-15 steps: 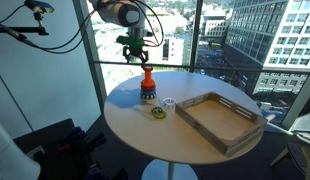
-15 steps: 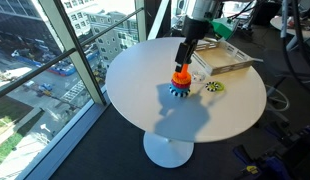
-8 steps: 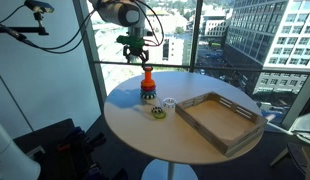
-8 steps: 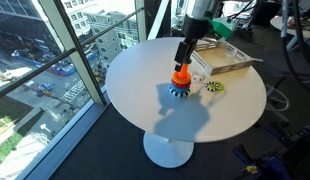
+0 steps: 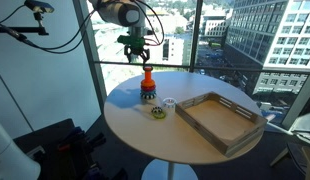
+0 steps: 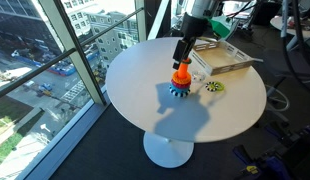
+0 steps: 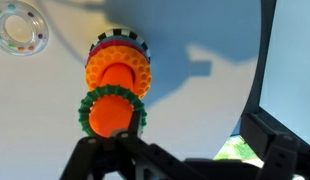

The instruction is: Put the green object around the block

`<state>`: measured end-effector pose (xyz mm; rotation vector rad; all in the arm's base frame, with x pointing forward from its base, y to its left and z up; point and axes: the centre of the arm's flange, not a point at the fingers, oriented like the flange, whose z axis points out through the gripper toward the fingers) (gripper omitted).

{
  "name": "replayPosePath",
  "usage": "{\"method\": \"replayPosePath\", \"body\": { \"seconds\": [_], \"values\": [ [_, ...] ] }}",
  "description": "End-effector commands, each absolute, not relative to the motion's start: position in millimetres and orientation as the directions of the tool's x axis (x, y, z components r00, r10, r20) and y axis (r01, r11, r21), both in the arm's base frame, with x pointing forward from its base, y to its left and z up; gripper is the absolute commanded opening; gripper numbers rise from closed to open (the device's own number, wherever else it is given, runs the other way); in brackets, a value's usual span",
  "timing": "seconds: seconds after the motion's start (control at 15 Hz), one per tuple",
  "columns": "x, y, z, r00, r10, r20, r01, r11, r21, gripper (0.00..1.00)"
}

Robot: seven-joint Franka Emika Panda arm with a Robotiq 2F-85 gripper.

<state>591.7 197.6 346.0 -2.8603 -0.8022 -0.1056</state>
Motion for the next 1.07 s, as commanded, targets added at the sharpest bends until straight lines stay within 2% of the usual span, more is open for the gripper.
{"method": "replayPosePath", "body": {
  "seconds": [0.0,1.0],
  "values": [
    [586.2,191.6,353.6,0.844,0.520,0.134,0.535,-0.834,-0.134,1.00],
    [587.4,191.4,354.2,0.846,0.514,0.141,0.530,-0.839,-0.126,1.00]
  ]
}}
